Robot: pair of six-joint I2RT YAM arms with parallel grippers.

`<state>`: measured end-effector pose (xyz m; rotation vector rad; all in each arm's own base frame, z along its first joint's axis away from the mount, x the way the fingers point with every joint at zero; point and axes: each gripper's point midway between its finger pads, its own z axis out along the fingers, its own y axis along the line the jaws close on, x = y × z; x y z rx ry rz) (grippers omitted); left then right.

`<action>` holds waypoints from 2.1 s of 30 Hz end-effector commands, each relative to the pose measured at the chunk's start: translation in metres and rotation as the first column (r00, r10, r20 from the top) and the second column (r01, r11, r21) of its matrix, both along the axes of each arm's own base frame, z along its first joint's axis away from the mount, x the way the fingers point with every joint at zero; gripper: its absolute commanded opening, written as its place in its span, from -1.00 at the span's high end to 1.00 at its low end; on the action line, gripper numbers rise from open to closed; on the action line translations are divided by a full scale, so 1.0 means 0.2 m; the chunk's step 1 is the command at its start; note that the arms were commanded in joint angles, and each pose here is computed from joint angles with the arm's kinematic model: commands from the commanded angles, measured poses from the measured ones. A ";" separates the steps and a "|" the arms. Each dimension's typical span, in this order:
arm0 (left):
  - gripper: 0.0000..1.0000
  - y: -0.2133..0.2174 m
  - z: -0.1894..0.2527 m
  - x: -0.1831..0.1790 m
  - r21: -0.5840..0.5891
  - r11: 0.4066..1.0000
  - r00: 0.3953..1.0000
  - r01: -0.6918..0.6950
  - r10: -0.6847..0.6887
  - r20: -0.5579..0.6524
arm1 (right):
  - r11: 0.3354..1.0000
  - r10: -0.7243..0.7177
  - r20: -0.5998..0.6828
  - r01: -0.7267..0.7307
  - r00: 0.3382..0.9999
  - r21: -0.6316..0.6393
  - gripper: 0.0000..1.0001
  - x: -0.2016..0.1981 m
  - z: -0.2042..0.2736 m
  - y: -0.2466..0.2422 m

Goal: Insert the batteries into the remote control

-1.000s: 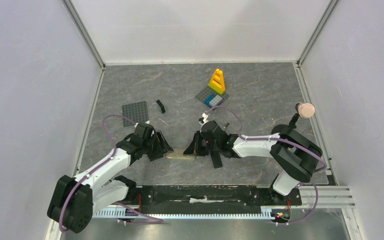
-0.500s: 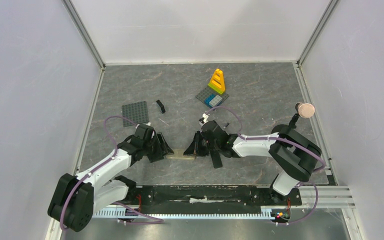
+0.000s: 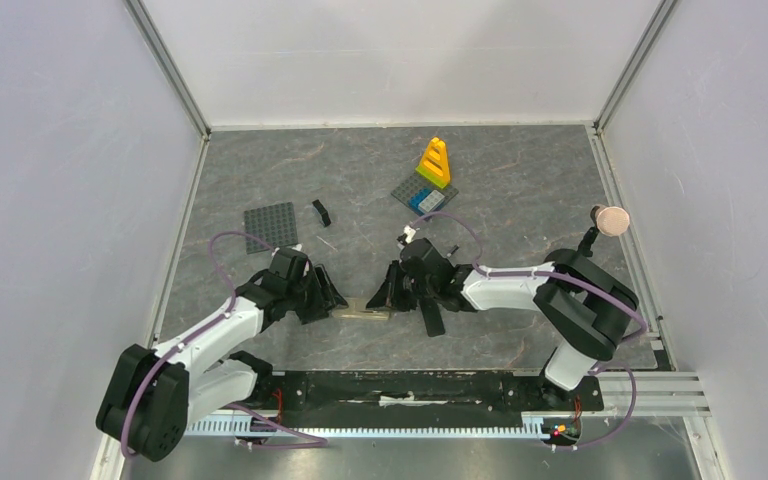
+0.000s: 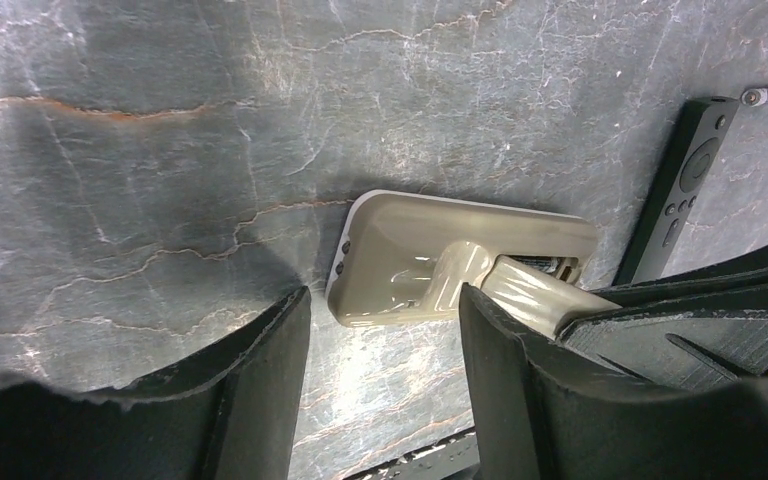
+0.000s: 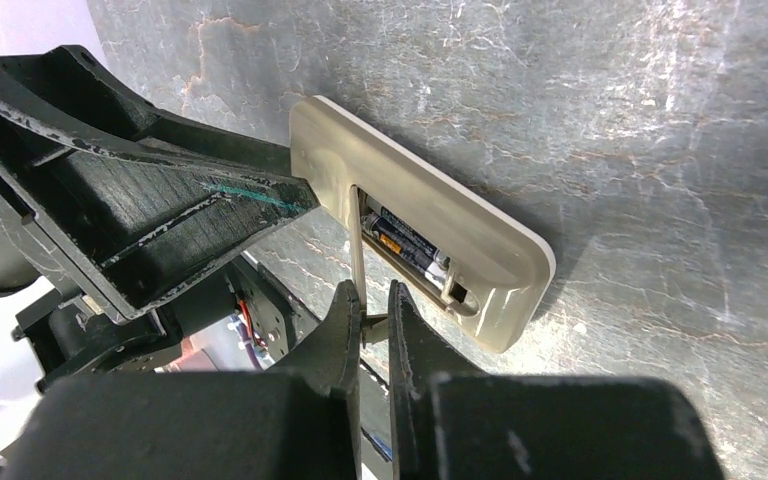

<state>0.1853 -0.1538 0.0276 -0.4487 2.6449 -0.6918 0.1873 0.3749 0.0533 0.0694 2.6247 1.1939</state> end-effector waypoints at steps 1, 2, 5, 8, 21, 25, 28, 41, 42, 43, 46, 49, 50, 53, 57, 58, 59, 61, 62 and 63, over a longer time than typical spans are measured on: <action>-0.23 0.01 -0.03 -0.01 0.018 1.000 1.000 0.026 -0.026 0.000 | 0.999 0.022 -0.014 -0.022 1.000 -0.034 0.95 0.02 -0.01 0.02; -0.23 0.01 -0.04 -0.01 0.018 0.999 1.000 0.027 -0.027 -0.002 | 0.998 0.028 -0.018 -0.029 0.999 -0.048 0.93 0.02 -0.01 0.02; -0.20 0.01 -0.06 -0.01 0.018 0.999 0.999 0.030 -0.030 -0.015 | 0.995 0.038 -0.036 -0.041 0.999 -0.095 0.84 0.01 -0.04 0.00; -0.19 0.01 -0.07 -0.02 0.015 0.999 0.999 0.033 -0.032 -0.028 | 0.990 0.029 -0.052 -0.036 0.998 -0.137 0.74 0.00 -0.06 -0.04; -0.19 0.02 -0.08 -0.02 0.026 0.999 0.999 0.020 -0.020 -0.030 | 0.991 -0.009 -0.036 0.004 0.999 -0.137 0.25 0.02 0.00 -0.05; -0.19 0.02 -0.08 -0.02 0.028 0.999 0.999 0.017 -0.016 -0.029 | 0.993 -0.010 -0.035 0.006 0.999 -0.122 0.20 0.02 0.03 -0.03; -0.19 0.02 -0.08 -0.02 0.031 0.999 1.000 0.016 -0.015 -0.028 | 0.993 -0.012 -0.037 0.008 0.999 -0.119 0.16 0.02 0.04 -0.03; -0.17 0.05 -0.13 -0.04 0.062 0.998 0.998 0.009 -0.005 -0.064 | 0.989 -0.025 -0.010 0.023 1.000 -0.149 0.07 0.05 0.08 -0.05; -0.16 0.05 -0.13 -0.04 0.062 0.998 0.998 0.008 -0.004 -0.063 | 0.988 -0.028 -0.005 0.027 1.000 -0.155 0.06 0.06 0.08 -0.06; -0.16 0.05 -0.13 -0.04 0.062 0.998 0.998 0.009 -0.005 -0.064 | 0.986 -0.027 -0.003 0.027 1.000 -0.162 0.06 0.06 0.08 -0.07; -0.16 0.05 -0.12 -0.04 0.062 0.998 0.998 0.009 -0.005 -0.060 | 0.984 -0.031 0.008 0.032 0.999 -0.176 0.06 0.06 0.08 -0.08; -0.16 0.05 -0.12 -0.04 0.062 0.998 0.998 0.009 -0.006 -0.059 | 0.983 -0.030 0.021 0.033 0.999 -0.180 0.07 0.06 0.09 -0.09; -0.16 0.05 -0.12 -0.04 0.060 0.998 0.998 0.010 -0.007 -0.060 | 0.983 -0.028 0.026 0.032 0.999 -0.179 0.08 0.07 0.10 -0.09; -0.16 0.05 -0.12 -0.04 0.061 0.998 0.998 0.010 -0.006 -0.060 | 0.983 -0.017 0.034 0.023 0.999 -0.185 0.17 0.07 0.10 -0.09; -0.16 0.04 -0.11 -0.04 0.056 0.998 0.998 0.012 -0.008 -0.058 | 0.981 -0.006 0.049 0.015 0.999 -0.194 0.32 0.08 0.10 -0.09; -0.16 0.05 -0.11 -0.04 0.057 0.998 0.998 0.011 -0.008 -0.056 | 0.980 -0.003 0.049 0.013 0.999 -0.196 0.34 0.08 0.10 -0.09; -0.16 0.05 -0.11 -0.04 0.057 0.998 0.998 0.010 -0.007 -0.059 | 0.980 0.001 0.051 0.009 0.999 -0.197 0.36 0.08 0.10 -0.08; -0.16 0.04 -0.11 -0.04 0.056 0.998 0.998 0.011 -0.007 -0.061 | 0.980 0.006 0.052 0.004 0.999 -0.198 0.40 0.09 0.09 -0.08; -0.16 0.04 -0.11 -0.04 0.055 0.998 0.998 0.011 -0.007 -0.059 | 0.980 0.008 0.052 0.003 0.999 -0.200 0.42 0.09 0.09 -0.08; -0.16 0.04 -0.11 -0.04 0.054 0.998 0.998 0.011 -0.008 -0.058 | 0.980 0.009 0.052 0.001 0.999 -0.201 0.43 0.09 0.09 -0.07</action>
